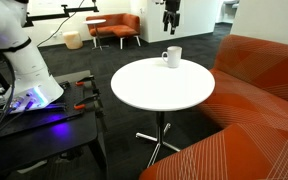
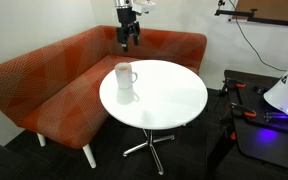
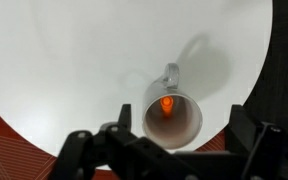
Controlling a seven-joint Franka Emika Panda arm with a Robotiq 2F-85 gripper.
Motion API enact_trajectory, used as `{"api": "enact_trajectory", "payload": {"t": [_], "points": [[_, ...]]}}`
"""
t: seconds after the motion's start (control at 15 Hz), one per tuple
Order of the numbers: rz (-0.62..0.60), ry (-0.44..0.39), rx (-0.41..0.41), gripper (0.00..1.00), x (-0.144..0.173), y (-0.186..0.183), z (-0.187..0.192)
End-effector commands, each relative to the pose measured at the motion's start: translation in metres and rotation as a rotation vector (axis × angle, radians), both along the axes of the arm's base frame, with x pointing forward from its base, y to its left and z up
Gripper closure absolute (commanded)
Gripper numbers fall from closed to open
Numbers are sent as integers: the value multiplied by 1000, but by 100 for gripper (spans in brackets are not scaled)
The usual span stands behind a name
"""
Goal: Remove the marker from the cup and put it on the table
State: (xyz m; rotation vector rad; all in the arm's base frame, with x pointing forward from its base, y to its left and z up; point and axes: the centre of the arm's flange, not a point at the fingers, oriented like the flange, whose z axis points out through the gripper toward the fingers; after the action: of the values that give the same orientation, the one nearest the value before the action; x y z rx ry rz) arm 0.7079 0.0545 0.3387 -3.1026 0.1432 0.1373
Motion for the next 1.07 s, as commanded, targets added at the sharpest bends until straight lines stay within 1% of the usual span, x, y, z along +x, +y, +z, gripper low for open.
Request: {"api": "enact_trajectory", "payload": {"t": [0.0, 0.4, 0.47, 0.53, 0.6, 0.67, 0.8, 0.87, 0.93, 1.0], "points": [[-1, 47, 2, 0, 30, 1, -11], [12, 56, -6, 0, 30, 13, -37], [16, 56, -4, 2, 31, 13, -40], [17, 56, -3, 7, 31, 13, -42], [25, 48, -3, 9, 32, 13, -44], [28, 41, -2, 15, 33, 13, -45], [28, 36, 1, 18, 34, 12, -46], [29, 34, 2, 24, 34, 12, -47], [29, 35, 2, 21, 35, 12, -47], [30, 37, 3, 23, 36, 12, -48]]}}
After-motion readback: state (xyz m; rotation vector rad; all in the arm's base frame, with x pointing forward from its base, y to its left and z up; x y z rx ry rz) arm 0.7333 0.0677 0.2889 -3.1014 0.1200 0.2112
